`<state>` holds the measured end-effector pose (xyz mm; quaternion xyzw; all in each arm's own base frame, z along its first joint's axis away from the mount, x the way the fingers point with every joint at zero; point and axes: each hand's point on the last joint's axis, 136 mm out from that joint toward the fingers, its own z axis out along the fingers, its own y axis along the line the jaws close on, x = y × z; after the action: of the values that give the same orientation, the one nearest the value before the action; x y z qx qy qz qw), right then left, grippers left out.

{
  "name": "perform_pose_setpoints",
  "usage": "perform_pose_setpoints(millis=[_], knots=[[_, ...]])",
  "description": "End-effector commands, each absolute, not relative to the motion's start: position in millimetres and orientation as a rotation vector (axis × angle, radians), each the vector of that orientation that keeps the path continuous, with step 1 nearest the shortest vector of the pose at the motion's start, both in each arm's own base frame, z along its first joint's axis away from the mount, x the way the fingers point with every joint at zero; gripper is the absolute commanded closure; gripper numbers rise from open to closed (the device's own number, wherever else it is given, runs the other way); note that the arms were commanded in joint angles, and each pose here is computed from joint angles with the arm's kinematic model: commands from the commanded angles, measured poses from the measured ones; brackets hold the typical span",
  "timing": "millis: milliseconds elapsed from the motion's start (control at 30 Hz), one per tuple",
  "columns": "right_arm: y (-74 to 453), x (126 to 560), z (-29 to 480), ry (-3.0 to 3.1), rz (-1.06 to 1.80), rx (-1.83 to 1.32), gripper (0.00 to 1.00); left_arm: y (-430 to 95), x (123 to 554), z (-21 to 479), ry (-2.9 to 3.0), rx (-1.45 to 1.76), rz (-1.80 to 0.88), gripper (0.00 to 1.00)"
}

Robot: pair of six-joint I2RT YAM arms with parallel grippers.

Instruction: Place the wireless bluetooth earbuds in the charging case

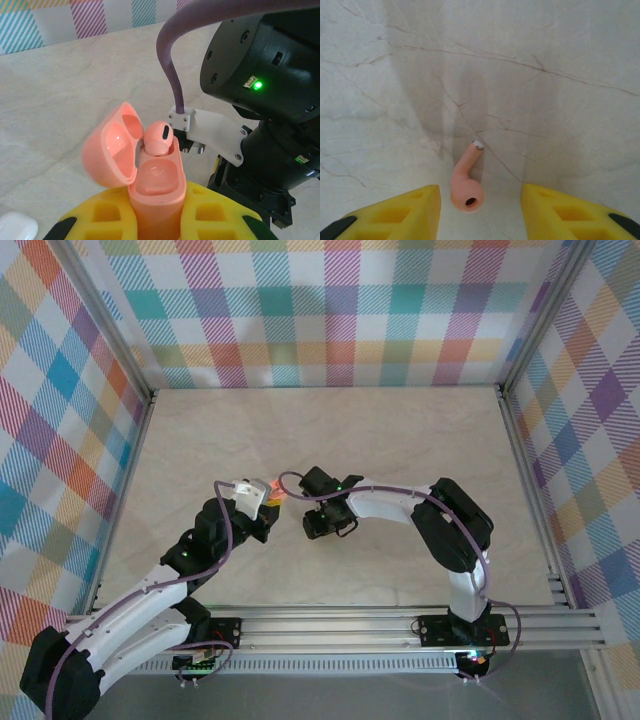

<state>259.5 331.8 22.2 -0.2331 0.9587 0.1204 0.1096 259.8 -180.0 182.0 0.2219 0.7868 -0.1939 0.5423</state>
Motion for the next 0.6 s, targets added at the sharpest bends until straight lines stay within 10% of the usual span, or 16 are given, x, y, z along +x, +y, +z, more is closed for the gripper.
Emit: perform_pose_setpoints(millis=[0,567], knots=[[307.6,276.1,14.2,2.830,0.194,-0.689,0.52,-178.4,264.8,200.7,1.834,0.490,-0.465,1.00],[229.9,353.7,50.0,2.783,0.131,-0.438,0.52,-178.4,267.8,203.3,1.829,0.499,-0.446,1.00]])
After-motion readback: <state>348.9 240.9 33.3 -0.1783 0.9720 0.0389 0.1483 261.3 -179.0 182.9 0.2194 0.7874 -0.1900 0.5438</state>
